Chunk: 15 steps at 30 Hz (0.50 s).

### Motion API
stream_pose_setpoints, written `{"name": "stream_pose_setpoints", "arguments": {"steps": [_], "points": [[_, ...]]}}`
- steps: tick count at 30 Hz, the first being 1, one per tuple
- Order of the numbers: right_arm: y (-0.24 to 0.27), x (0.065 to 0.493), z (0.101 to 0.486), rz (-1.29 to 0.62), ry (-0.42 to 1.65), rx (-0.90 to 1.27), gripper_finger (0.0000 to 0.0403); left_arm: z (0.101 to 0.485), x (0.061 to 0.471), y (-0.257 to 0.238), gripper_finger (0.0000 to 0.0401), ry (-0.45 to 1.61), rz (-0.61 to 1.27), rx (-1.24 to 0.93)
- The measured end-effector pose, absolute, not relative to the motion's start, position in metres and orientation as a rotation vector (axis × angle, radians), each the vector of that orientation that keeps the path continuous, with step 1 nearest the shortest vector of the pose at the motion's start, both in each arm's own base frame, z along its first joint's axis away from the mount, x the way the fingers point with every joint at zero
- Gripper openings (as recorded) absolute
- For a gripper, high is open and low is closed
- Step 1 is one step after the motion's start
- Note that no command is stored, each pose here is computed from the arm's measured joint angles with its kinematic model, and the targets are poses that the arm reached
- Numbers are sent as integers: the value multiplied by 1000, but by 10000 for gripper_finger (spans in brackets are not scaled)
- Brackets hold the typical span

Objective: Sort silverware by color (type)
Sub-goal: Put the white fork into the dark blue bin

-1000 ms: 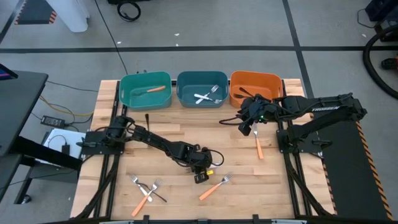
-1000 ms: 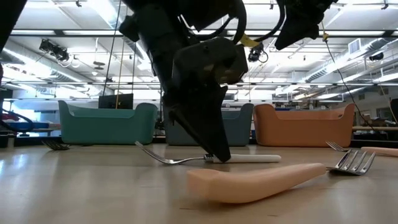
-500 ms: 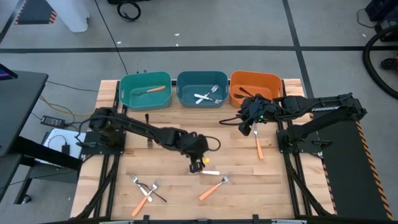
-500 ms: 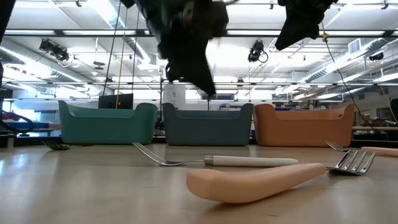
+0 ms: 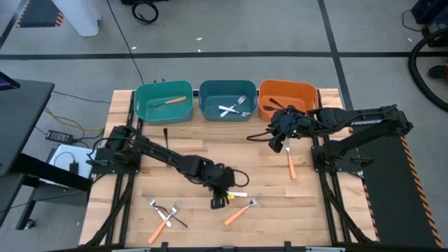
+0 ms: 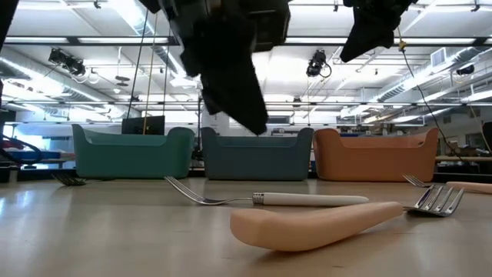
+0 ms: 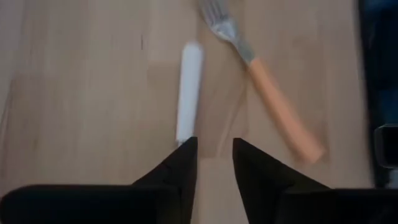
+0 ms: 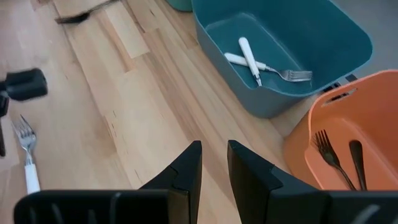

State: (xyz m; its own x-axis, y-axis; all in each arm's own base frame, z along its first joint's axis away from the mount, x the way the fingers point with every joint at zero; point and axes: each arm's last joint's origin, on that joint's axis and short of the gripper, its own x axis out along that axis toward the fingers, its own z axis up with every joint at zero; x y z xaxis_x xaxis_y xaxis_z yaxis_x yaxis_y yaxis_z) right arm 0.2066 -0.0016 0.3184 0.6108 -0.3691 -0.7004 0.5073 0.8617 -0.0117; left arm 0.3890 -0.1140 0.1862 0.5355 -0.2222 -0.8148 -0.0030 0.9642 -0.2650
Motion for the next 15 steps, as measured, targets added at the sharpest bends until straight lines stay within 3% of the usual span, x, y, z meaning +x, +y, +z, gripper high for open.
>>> {"name": "stream_pose_setpoints", "arguments": {"steps": [15], "points": [[-7,207,319,-550,745,226,85,147,398,-121,120,1038,-84,-204]]}}
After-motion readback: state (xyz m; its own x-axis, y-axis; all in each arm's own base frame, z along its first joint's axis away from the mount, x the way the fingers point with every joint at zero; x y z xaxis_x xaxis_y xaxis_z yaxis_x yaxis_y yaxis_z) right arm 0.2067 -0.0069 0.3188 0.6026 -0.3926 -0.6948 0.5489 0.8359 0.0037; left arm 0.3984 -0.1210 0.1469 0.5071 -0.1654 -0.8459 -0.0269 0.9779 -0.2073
